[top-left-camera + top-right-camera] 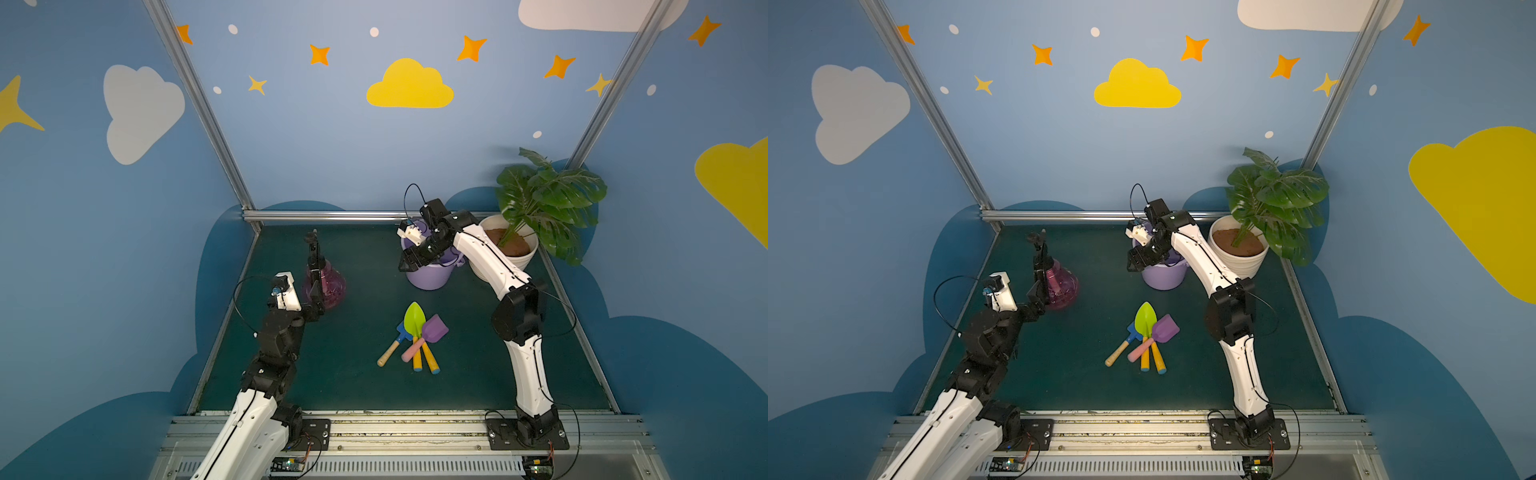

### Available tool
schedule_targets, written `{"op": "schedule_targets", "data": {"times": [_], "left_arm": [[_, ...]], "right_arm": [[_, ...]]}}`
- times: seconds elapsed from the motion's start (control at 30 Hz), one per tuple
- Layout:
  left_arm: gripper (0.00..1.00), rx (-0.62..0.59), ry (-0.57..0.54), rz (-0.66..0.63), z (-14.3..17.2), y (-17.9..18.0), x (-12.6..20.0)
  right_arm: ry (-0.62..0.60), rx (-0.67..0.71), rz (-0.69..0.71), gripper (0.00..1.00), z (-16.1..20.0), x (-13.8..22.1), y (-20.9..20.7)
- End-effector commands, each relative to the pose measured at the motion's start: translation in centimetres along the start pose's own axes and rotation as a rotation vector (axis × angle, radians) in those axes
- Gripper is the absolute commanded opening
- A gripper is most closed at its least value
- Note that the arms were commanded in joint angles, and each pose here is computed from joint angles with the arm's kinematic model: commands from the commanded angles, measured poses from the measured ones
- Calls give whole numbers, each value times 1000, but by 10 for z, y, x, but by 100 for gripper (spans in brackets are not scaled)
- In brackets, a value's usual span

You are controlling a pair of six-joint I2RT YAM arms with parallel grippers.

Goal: Organize the gardening tools
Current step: Move the container to the center of the board.

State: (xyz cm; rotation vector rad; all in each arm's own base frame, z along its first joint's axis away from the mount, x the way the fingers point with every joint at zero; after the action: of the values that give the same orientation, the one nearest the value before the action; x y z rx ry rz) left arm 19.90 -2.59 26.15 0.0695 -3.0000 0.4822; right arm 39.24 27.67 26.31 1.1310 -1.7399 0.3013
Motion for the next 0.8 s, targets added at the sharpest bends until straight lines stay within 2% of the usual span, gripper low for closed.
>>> {"op": "schedule_targets", "data": {"times": [0.0, 0.3, 0.77], "left_arm": [[83, 3, -7, -18, 1, 3, 2], [83, 12, -22, -11, -2, 2, 5], [83, 36, -25, 16, -7, 0, 7]], "right_arm": [[-11, 20, -76, 72, -2, 9, 14], [4, 65, -199, 67, 1, 7, 34], [23, 112, -294, 58, 6, 9, 49]]}}
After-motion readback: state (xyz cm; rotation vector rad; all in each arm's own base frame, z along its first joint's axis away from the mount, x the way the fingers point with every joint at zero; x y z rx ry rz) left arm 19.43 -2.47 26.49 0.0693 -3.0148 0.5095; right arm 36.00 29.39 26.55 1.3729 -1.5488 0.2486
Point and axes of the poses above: each gripper's point midway between its finger pads, its own x axis back along the fingers, its own y axis along the line the jaws close on, z = x × y, the point moved 10 cm from there along x, back along the fingers, and after that the axes turned 9 degrees about x, right-handed, at the moved point
